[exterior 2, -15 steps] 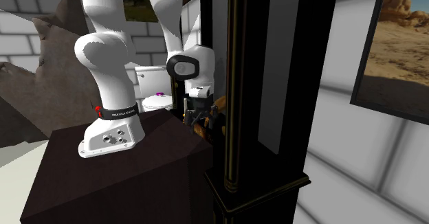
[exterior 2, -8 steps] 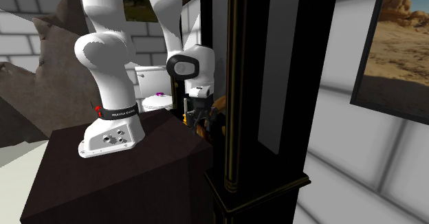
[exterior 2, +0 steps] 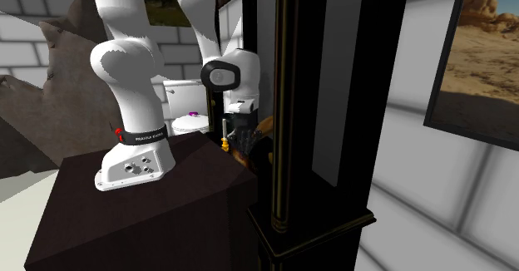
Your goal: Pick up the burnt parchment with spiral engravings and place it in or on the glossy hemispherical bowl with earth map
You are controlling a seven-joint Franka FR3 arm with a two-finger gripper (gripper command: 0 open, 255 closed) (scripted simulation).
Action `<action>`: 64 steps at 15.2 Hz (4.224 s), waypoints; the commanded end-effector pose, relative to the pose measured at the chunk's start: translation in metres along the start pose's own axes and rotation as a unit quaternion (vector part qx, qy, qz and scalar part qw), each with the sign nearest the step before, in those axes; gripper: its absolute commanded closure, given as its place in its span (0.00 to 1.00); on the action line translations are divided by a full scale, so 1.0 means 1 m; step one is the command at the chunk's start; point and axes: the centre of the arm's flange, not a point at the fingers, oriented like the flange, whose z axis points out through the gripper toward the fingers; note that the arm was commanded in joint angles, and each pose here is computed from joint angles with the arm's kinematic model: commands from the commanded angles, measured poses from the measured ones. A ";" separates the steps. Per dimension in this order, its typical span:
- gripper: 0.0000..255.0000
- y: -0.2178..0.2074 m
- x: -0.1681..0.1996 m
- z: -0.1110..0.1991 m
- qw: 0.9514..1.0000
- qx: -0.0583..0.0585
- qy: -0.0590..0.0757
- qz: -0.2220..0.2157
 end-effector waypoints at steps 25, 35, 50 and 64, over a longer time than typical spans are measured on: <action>1.00 0.007 -0.002 -0.137 1.000 0.001 0.000 -0.001; 1.00 0.010 -0.002 -0.190 1.000 0.001 0.000 -0.001; 1.00 -0.047 -0.135 -0.224 1.000 0.001 0.000 -0.001; 1.00 -0.120 -0.304 -0.245 1.000 0.001 0.000 -0.001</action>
